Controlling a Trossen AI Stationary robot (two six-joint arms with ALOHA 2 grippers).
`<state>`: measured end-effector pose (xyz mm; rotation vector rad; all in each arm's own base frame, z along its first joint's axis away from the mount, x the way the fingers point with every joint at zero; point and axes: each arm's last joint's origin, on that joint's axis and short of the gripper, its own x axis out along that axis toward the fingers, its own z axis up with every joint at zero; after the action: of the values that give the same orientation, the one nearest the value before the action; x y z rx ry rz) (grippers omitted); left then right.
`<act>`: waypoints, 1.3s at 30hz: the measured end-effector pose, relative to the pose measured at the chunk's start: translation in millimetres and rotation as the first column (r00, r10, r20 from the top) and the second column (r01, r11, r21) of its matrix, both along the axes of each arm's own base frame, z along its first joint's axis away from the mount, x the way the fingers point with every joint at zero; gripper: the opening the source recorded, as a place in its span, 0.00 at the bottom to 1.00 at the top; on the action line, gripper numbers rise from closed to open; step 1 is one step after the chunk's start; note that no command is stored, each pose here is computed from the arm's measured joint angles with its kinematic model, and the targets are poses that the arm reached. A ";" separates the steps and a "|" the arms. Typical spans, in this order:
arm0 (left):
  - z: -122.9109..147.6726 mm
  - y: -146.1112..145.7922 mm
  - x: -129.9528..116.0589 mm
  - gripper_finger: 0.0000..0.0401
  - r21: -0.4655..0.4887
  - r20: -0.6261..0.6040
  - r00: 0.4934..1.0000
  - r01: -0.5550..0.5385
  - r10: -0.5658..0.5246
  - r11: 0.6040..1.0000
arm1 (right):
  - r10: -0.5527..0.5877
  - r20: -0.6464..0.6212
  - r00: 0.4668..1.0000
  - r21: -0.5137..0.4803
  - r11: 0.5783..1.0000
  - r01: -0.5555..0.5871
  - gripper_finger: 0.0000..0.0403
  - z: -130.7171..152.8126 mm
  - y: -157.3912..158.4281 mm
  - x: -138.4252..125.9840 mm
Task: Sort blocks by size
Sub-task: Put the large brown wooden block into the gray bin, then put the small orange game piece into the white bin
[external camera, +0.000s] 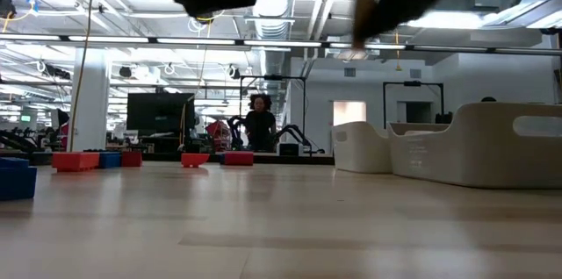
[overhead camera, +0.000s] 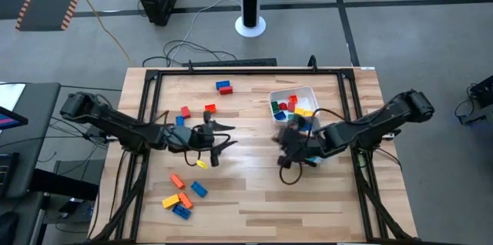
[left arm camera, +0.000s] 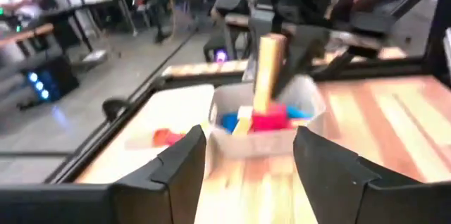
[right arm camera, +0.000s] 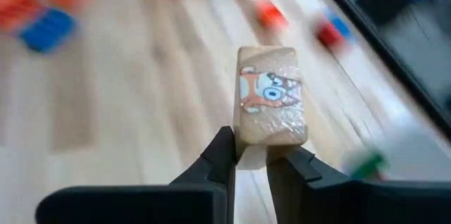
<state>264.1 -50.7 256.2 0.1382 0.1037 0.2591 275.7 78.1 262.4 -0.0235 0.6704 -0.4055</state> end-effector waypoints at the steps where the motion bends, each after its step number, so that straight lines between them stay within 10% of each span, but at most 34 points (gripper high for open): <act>1: 1.2 2.0 -4.2 0.52 -0.003 -0.024 1.000 -0.017 0.017 1.000 | -0.055 -0.037 0.998 0.027 0.998 0.056 0.20 -1.7 -2.9 -7.4; 8: -1.6 20.9 -30.8 0.52 -0.063 -0.194 0.961 -0.212 0.197 0.975 | -0.357 -0.267 0.895 0.056 0.922 0.384 0.34 -28.1 -18.3 -39.0; 18: -21.7 41.0 -61.2 0.52 -0.146 -0.450 0.837 -0.413 0.312 0.899 | -0.398 -0.301 0.867 0.047 0.902 0.430 0.40 -36.8 -25.4 -43.0; 28: -48.5 62.5 -66.3 0.52 -0.120 -0.670 0.665 -0.536 0.330 0.836 | -0.222 -0.112 0.969 0.092 0.968 0.233 0.40 -14.5 -17.4 -14.9; 39: -67.6 125.3 -38.7 0.52 -0.071 -0.677 0.662 -0.493 0.322 0.867 | -0.047 0.032 0.998 -0.004 0.999 0.047 0.40 0.5 -15.7 5.0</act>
<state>225.4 74.6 188.6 -0.0600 0.8783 0.6504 280.7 62.4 262.9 -0.0060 0.6389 -0.4522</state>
